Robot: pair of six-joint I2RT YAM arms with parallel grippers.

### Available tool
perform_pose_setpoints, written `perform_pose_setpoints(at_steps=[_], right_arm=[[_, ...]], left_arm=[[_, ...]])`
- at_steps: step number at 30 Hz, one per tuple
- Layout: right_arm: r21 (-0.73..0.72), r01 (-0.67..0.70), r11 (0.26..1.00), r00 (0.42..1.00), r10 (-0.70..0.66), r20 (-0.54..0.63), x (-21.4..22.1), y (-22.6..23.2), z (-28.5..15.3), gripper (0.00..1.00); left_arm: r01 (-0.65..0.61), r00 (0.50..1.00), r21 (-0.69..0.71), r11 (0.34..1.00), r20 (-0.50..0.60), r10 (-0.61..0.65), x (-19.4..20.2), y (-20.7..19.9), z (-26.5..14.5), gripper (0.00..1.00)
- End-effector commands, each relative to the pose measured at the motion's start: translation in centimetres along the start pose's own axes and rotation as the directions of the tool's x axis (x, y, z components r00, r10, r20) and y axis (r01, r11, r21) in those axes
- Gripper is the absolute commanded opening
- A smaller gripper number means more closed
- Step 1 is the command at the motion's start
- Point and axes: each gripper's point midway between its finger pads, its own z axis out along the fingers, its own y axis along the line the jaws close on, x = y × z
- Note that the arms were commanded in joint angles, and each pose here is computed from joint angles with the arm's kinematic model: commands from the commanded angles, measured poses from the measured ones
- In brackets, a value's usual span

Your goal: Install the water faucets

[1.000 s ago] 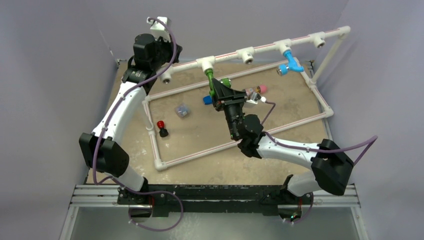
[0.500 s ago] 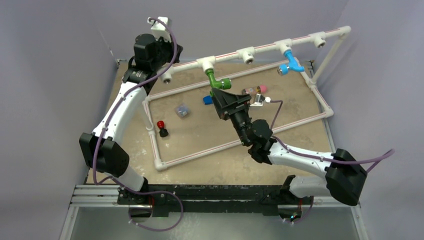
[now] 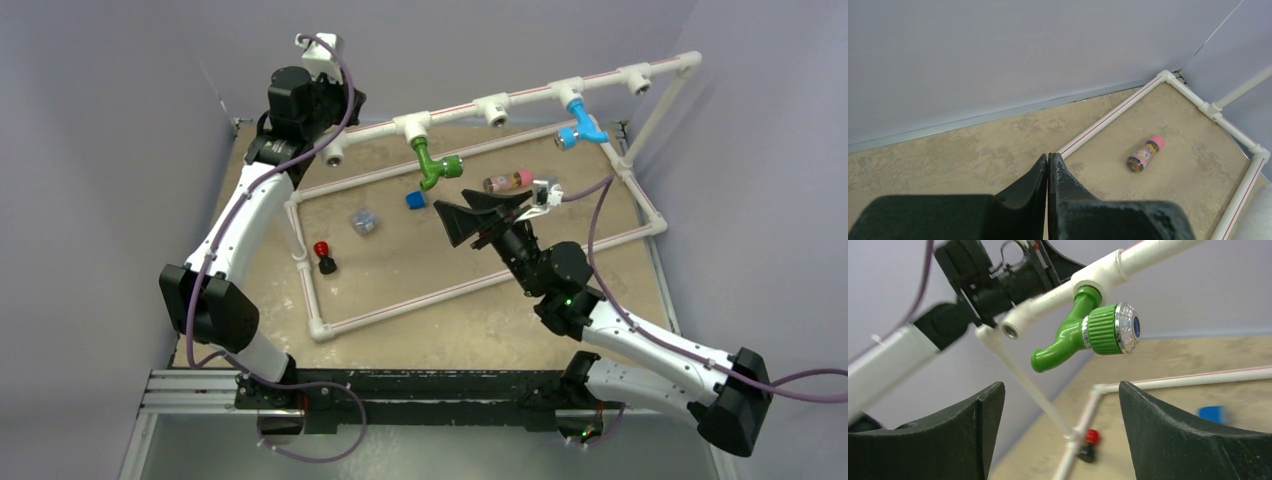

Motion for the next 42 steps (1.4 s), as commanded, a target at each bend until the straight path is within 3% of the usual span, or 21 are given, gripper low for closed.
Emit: perform_pose_setpoints(at_steps=[1, 3, 4, 9, 12, 14, 19, 25, 29, 36, 42], right_arm=[[-0.06, 0.539, 0.84, 0.836, -0.543, -0.077, -1.2, -0.5, -0.3, 0.85], [-0.113, 0.684, 0.721, 0.715, -0.693, -0.097, -1.2, -0.7, -0.4, 0.83], [-0.165, 0.76, 0.629, 0.62, -0.777, -0.106, -1.0, -0.7, -0.6, 0.82], [-0.2, 0.923, 0.328, 0.33, -0.944, -0.026, -2.8, -0.7, -0.8, 0.82], [-0.124, 0.982, 0.141, 0.147, -0.989, 0.033, -4.7, -0.9, -0.6, 0.84], [-0.11, 0.994, -0.026, -0.018, -0.997, 0.071, -5.0, -0.6, -0.2, 0.86], [-0.053, 0.971, -0.234, -0.226, -0.966, 0.129, -5.2, 0.7, 1.3, 0.88], [-0.031, 0.925, -0.379, -0.369, -0.914, 0.168, -3.9, 2.0, 3.5, 0.88], [0.051, 0.892, -0.449, -0.452, -0.885, 0.113, -4.5, 1.5, 4.5, 0.88], [0.11, 0.884, -0.454, -0.462, -0.885, 0.054, -5.1, 1.3, 6.3, 0.87], [0.07, 0.893, -0.444, -0.447, -0.894, 0.041, -3.9, 0.9, 7.8, 0.77]], left_arm=[[0.052, 0.932, -0.049, 0.997, -0.355, -0.066, 12.4, 1.5, 0.5, 0.0], [0.053, 0.931, -0.049, 0.997, -0.358, -0.067, 12.6, 1.5, 0.5, 0.0], [0.053, 0.931, -0.049, 0.997, -0.358, -0.068, 12.6, 1.5, 0.5, 0.0], [0.053, 0.93, -0.049, 0.997, -0.361, -0.067, 12.8, 1.6, 0.5, 0.0], [0.052, 0.931, -0.048, 0.997, -0.359, -0.066, 12.8, 1.6, 0.5, 0.0], [0.054, 0.93, -0.047, 0.997, -0.363, -0.067, 12.9, 1.6, 0.6, 0.0], [0.053, 0.93, -0.045, 0.998, -0.361, -0.066, 12.7, 1.5, 0.6, 0.0], [0.047, 0.929, -0.05, 0.998, -0.364, -0.062, 12.9, 1.7, 0.5, 0.0], [0.041, 0.935, -0.05, 0.998, -0.349, -0.056, 12.3, 1.6, 0.3, 0.0], [0.041, 0.936, -0.049, 0.998, -0.348, -0.055, 12.2, 1.6, 0.2, 0.0], [0.037, 0.936, -0.048, 0.998, -0.348, -0.052, 12.3, 1.6, 0.3, 0.0]])
